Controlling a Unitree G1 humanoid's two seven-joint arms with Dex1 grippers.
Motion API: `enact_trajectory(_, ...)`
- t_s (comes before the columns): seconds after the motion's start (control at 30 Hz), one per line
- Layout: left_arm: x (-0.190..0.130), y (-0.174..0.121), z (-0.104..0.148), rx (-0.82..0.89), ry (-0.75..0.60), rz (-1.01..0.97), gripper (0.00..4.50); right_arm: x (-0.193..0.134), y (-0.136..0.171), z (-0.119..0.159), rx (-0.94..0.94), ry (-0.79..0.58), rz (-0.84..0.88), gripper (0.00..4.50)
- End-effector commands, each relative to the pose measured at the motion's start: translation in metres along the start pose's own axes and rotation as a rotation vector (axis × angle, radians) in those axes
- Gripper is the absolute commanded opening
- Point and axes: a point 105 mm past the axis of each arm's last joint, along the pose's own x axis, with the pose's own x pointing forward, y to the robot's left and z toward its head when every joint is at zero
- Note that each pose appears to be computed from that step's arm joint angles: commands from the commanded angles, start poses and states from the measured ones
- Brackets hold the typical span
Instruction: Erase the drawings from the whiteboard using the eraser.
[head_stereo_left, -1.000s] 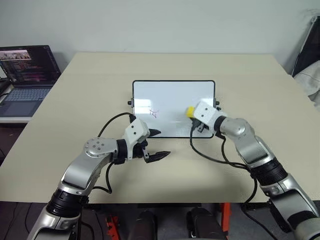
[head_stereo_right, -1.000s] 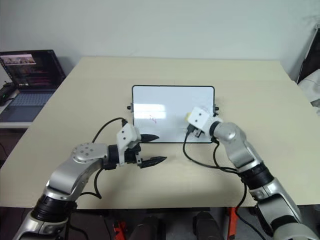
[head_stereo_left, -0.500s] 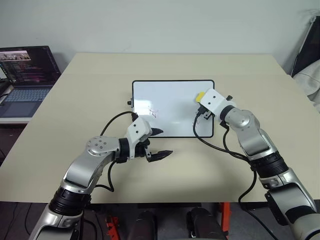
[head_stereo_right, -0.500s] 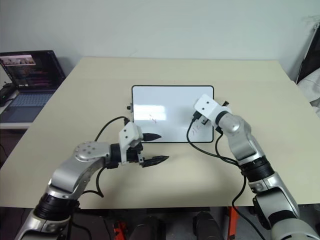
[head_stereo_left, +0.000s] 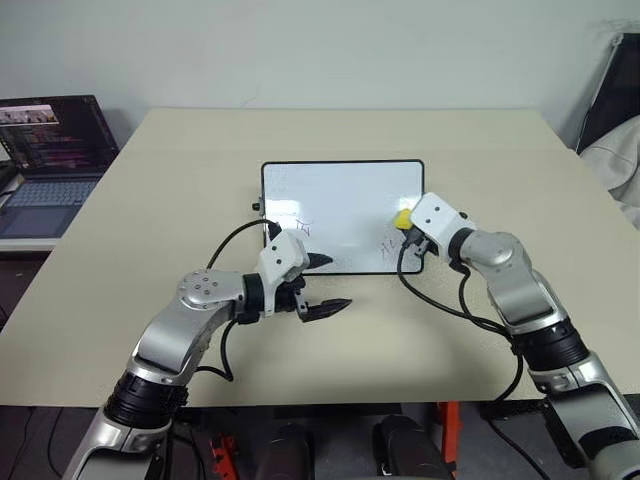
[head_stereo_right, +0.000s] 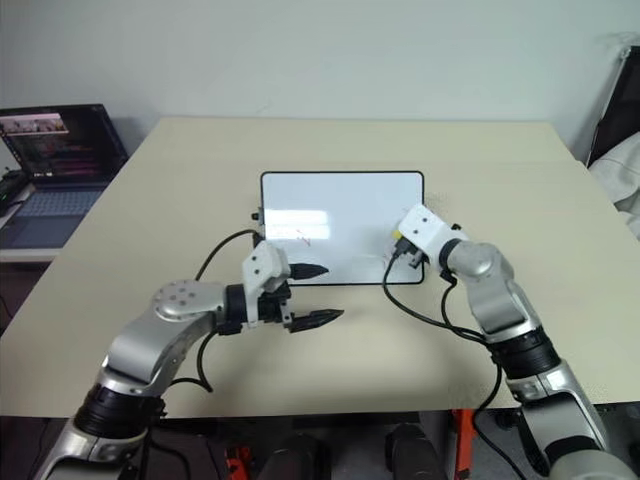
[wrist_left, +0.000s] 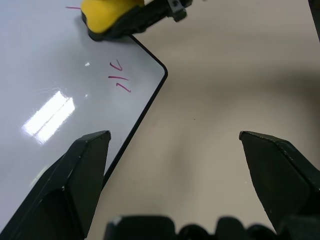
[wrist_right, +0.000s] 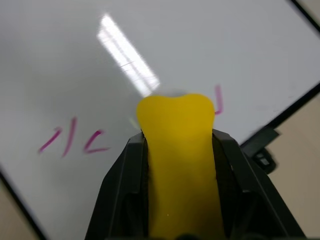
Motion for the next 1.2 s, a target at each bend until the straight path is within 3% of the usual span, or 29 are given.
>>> enact_trajectory(0.03,-0.001,-0.001,0.013,0.042,-0.039,-0.008,4.5,0.001,-0.022,-0.003,0.005,0.011,-0.114,1.29)
enact_trajectory(0.23,-0.001,-0.002,0.012,0.038,-0.038,-0.01,4.5,0.005,-0.007,-0.011,0.004,0.036,-0.051,1.29)
enact_trajectory(0.53,0.0,-0.001,0.011,0.042,-0.038,-0.008,4.5,0.017,-0.002,0.012,0.026,-0.061,-0.046,1.29)
enact_trajectory(0.83,0.0,-0.002,0.01,0.043,-0.036,-0.011,4.5,0.017,0.011,0.006,0.066,-0.051,0.013,1.29)
enact_trajectory(1.0,0.001,-0.001,0.01,0.045,-0.039,-0.007,4.5,0.007,0.035,-0.019,0.101,0.045,0.146,1.29)
enact_trajectory(1.2,-0.001,0.0,0.009,0.04,-0.039,0.006,4.5,-0.01,0.02,-0.013,0.167,0.005,0.079,1.29)
